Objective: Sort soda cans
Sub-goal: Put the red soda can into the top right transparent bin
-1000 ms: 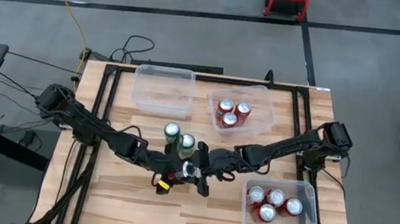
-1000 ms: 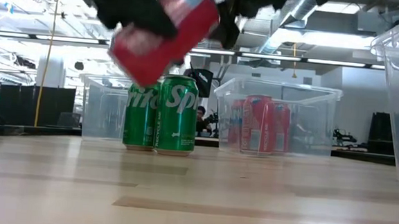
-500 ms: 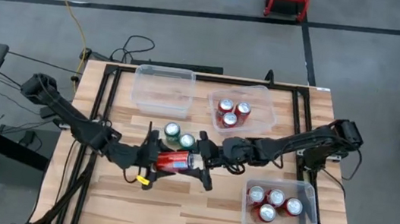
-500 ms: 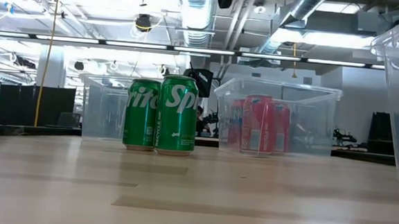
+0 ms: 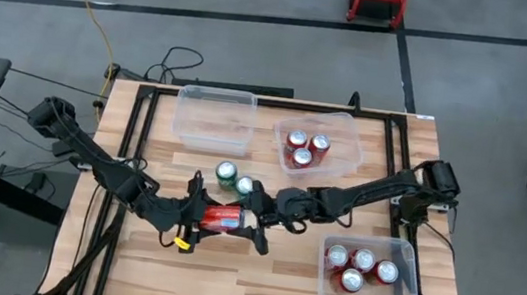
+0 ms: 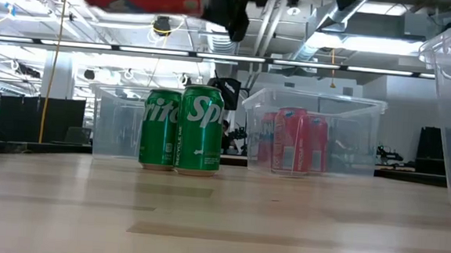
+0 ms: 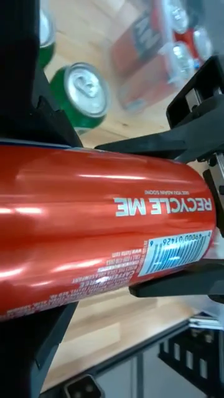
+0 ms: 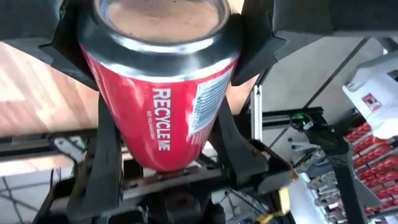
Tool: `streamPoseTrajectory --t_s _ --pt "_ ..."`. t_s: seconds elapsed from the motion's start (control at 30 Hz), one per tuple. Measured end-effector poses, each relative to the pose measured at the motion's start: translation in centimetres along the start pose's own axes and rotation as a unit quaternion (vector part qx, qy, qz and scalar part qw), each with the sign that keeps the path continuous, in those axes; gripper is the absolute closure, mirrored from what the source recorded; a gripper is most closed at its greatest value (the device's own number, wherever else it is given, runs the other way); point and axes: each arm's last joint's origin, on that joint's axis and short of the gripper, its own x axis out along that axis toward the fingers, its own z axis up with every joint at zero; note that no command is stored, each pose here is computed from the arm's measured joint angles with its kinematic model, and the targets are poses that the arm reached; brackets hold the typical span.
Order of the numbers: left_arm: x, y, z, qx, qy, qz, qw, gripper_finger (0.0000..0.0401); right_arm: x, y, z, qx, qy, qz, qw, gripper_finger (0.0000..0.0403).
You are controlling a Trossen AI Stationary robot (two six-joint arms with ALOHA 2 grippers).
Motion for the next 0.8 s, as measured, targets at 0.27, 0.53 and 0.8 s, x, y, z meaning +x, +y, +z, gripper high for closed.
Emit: streamPoseTrajectory --t_s 0.27,0.53,0.8 --pt "0.3 0.0 -0.8 -0.018 0.032 0.006 0.999 0.0094 1.8 -0.9 -2.2 0.018 0.03 0.013 0.999 0.0109" --pt "0.4 0.1 -0.8 -0.029 0.041 -0.01 0.999 0.0094 3.2 -1.5 -3.8 0.037 0.041 0.037 0.998 0.0107" --pt "3.0 -0.3 -2.9 -0.079 0.134 -0.007 0.988 0.0094 2.1 -1.6 -6.3 0.031 0.169 0.027 0.985 0.0017"
